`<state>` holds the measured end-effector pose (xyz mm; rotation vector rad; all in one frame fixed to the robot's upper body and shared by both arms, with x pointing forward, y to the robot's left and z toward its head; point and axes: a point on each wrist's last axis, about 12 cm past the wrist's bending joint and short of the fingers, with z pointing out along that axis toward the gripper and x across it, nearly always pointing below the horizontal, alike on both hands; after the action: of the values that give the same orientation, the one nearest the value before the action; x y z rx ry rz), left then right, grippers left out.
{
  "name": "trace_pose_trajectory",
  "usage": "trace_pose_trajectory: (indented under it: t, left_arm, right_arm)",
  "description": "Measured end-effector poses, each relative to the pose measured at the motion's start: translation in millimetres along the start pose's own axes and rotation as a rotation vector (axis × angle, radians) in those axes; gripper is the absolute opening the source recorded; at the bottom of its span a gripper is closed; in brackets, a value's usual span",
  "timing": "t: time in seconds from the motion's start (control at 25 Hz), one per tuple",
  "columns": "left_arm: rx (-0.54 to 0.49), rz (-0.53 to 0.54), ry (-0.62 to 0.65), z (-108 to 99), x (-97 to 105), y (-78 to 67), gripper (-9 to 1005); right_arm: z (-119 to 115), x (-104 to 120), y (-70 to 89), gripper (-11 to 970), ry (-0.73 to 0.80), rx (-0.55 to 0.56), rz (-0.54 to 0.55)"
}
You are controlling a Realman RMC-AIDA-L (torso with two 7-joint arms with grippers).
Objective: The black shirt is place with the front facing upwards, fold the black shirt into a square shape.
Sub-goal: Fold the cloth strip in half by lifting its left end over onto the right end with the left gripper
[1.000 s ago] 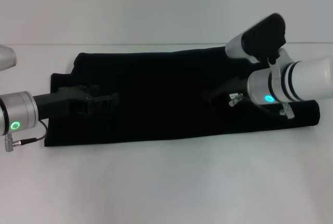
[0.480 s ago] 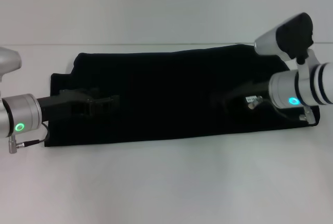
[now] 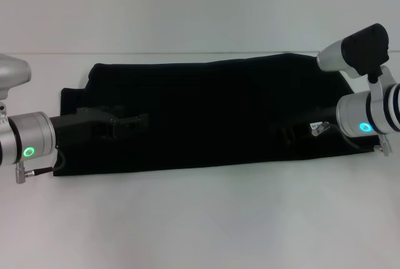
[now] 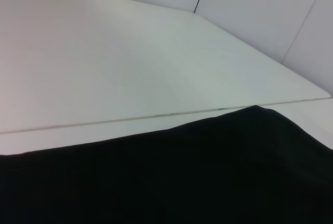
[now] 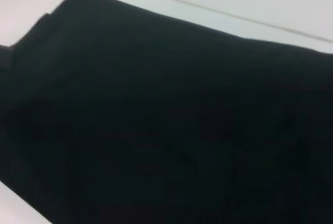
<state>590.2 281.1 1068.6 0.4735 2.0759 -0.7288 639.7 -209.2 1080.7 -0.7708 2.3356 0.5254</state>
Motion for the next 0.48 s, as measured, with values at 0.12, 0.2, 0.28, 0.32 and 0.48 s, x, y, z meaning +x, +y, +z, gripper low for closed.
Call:
trace_pose_trajectory:
  t: [0.12, 0.2, 0.28, 0.32, 0.48]
  left_arm:
    - [0.000, 0.000, 0.000, 0, 0, 0.0, 755]
    - [-0.001, 0.000, 0.000, 0, 0, 0.1, 756]
    - [-0.001, 0.000, 0.000, 0, 0, 0.1, 757]
    - [-0.001, 0.000, 0.000, 0, 0, 0.2, 758]
    - [-0.001, 0.001, 0.000, 0, 0, 0.2, 759]
  right_arm:
    - [-1, 3, -1.5, 0, 0.000, 0.004, 0.005]
    - [-3, 6, -3.2, 0, -0.003, 0.008, 0.011]
    - [-4, 8, -5.0, 0, -0.005, 0.012, 0.019]
    - [-5, 10, -5.7, 0, -0.006, 0.014, 0.022]
    - [-9, 14, -10.0, 0, -0.018, 0.021, 0.042]
